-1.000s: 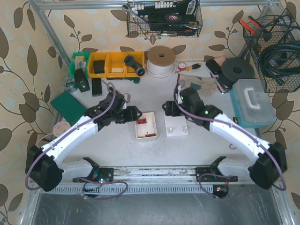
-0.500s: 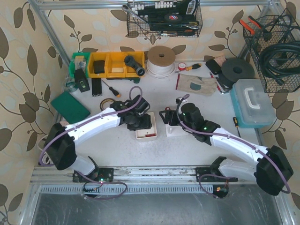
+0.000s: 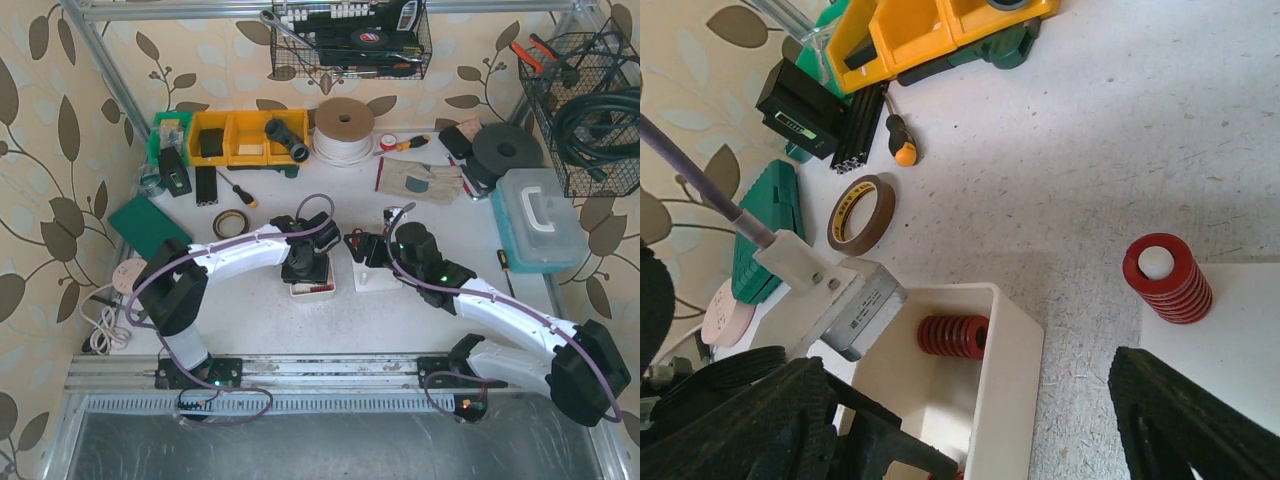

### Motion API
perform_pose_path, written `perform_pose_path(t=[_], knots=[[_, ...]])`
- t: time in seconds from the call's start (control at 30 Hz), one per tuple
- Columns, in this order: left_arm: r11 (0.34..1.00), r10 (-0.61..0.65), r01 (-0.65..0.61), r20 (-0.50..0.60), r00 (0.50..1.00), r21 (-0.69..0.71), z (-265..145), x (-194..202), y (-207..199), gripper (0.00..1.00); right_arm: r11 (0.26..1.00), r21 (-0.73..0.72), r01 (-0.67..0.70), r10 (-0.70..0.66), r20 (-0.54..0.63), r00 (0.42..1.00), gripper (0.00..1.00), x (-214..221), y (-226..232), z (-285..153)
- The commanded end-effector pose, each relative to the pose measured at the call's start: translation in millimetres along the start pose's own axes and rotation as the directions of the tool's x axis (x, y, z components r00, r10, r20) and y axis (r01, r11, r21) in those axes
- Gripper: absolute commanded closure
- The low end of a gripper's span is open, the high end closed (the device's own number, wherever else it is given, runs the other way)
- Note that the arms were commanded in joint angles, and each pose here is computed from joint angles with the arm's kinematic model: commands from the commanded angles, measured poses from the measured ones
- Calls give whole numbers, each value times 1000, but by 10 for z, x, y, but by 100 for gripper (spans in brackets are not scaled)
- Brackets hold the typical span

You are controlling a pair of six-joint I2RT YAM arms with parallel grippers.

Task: Install the large spring

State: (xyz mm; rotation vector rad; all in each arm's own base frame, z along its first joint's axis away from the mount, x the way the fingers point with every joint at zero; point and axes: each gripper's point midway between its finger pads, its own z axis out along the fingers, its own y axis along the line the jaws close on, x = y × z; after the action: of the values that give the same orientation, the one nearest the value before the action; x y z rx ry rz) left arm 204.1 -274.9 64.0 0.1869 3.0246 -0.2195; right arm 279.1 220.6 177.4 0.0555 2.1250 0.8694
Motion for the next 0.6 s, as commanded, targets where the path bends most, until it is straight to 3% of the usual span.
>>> perform_pose_path(t=[0.0, 0.3, 0.47, 0.57], knots=[[996, 68, -68, 7, 998, -56, -12, -79, 65, 37, 999, -5, -40, 40, 8, 999, 23, -1, -42, 5], [981, 196, -196, -67, 978, -2, 55, -302, 39, 44, 999, 18, -44, 44, -4, 999, 24, 6, -74, 77], [988, 140, -148, -143, 980, -47, -61, -150, 75, 44, 999, 29, -43, 43, -11, 999, 24, 18, -88, 109], [988, 67, -79, -94, 993, -134, -195, -203, 183, 42, 999, 30, -42, 43, -18, 999, 24, 32, -91, 141]])
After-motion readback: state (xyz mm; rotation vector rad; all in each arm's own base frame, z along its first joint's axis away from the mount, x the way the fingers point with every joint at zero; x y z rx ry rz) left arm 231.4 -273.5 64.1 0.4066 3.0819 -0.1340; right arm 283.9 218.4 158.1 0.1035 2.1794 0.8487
